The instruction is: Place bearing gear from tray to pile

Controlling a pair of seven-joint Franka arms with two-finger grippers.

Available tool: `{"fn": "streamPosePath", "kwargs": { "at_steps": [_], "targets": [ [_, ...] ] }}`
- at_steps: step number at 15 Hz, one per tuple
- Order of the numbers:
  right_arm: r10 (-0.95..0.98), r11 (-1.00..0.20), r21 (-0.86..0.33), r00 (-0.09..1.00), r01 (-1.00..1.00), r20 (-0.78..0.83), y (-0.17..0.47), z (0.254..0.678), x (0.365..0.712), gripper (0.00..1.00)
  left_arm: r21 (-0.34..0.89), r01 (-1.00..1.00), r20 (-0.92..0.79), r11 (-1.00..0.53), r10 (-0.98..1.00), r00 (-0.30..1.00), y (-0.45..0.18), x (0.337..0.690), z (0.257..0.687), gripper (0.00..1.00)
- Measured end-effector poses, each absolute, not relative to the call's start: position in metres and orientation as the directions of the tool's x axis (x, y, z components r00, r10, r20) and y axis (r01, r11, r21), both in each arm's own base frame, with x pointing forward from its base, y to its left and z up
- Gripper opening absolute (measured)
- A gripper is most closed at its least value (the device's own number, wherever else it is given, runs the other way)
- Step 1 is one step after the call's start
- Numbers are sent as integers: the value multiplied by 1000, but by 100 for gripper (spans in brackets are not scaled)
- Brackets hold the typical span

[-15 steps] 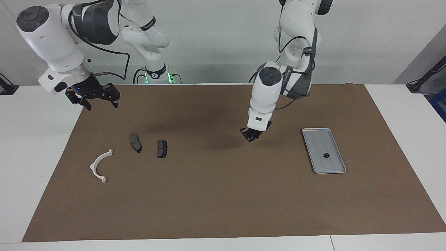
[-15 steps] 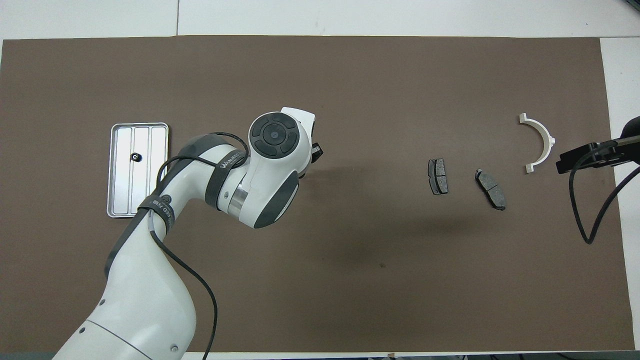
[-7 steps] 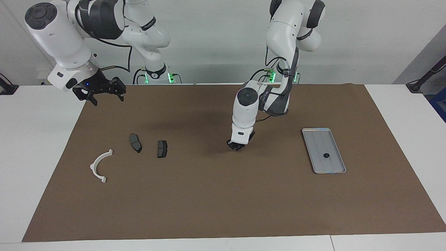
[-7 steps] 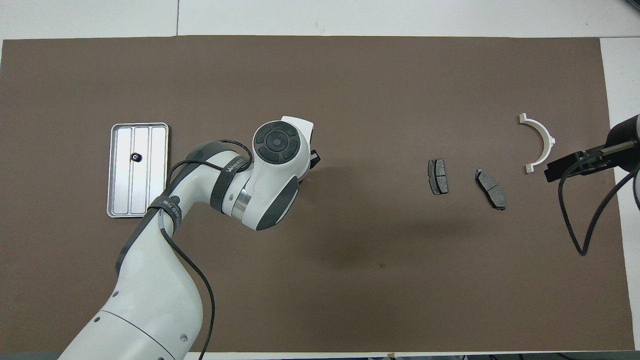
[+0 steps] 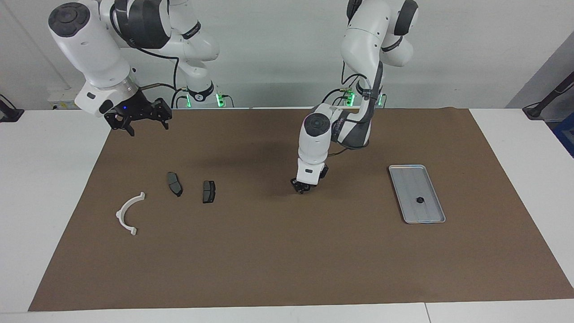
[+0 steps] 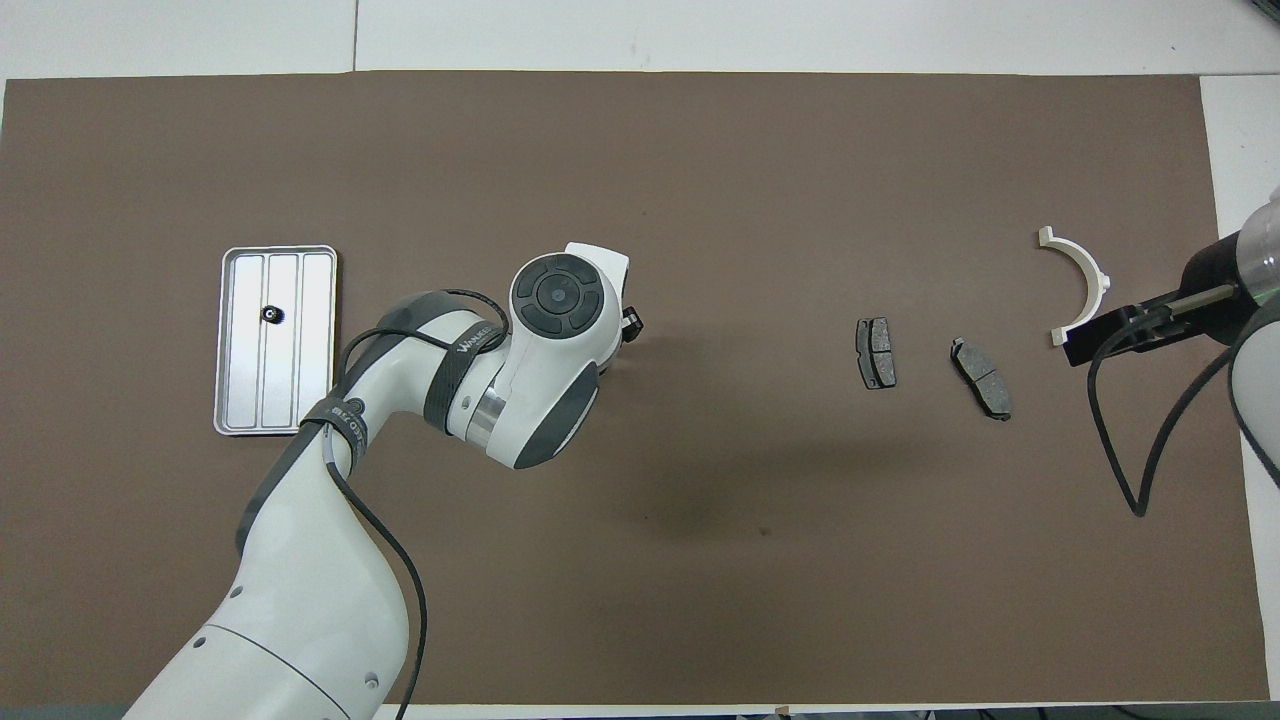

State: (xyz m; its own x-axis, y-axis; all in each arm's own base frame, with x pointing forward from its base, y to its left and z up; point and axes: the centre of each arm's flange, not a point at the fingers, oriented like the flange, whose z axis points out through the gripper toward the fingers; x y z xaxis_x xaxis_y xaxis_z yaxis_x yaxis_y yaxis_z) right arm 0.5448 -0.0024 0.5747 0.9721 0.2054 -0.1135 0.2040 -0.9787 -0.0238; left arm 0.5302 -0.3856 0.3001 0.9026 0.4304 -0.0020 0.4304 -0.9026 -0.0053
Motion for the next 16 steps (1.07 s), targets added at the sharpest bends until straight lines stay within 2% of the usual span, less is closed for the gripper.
{"fn": "streamPosePath", "kwargs": {
  "at_steps": [2,3,5,9,15,16],
  "targets": [
    [176,-984,-22,976,175,-125,-2,577,541,100,-6,438,8,-899,438,899,-378,535,309,93],
    [154,-988,-18,980,153,-124,-2,580,539,100,-4,444,13,-896,444,896,-370,540,317,100],
    [142,-990,-13,983,142,-115,2,587,535,100,-4,421,18,-907,421,907,-333,553,342,100],
    [134,-991,-1,990,134,-43,30,589,543,100,-6,295,12,-956,295,956,-216,567,375,100],
    [14,-1000,-9,1000,14,-6,200,540,550,100,-6,66,24,-998,65,998,-76,595,373,100],
    [1,-1000,-14,1000,1,-1,221,528,551,100,-5,56,40,-998,55,998,-61,599,374,91]
  ]
}}
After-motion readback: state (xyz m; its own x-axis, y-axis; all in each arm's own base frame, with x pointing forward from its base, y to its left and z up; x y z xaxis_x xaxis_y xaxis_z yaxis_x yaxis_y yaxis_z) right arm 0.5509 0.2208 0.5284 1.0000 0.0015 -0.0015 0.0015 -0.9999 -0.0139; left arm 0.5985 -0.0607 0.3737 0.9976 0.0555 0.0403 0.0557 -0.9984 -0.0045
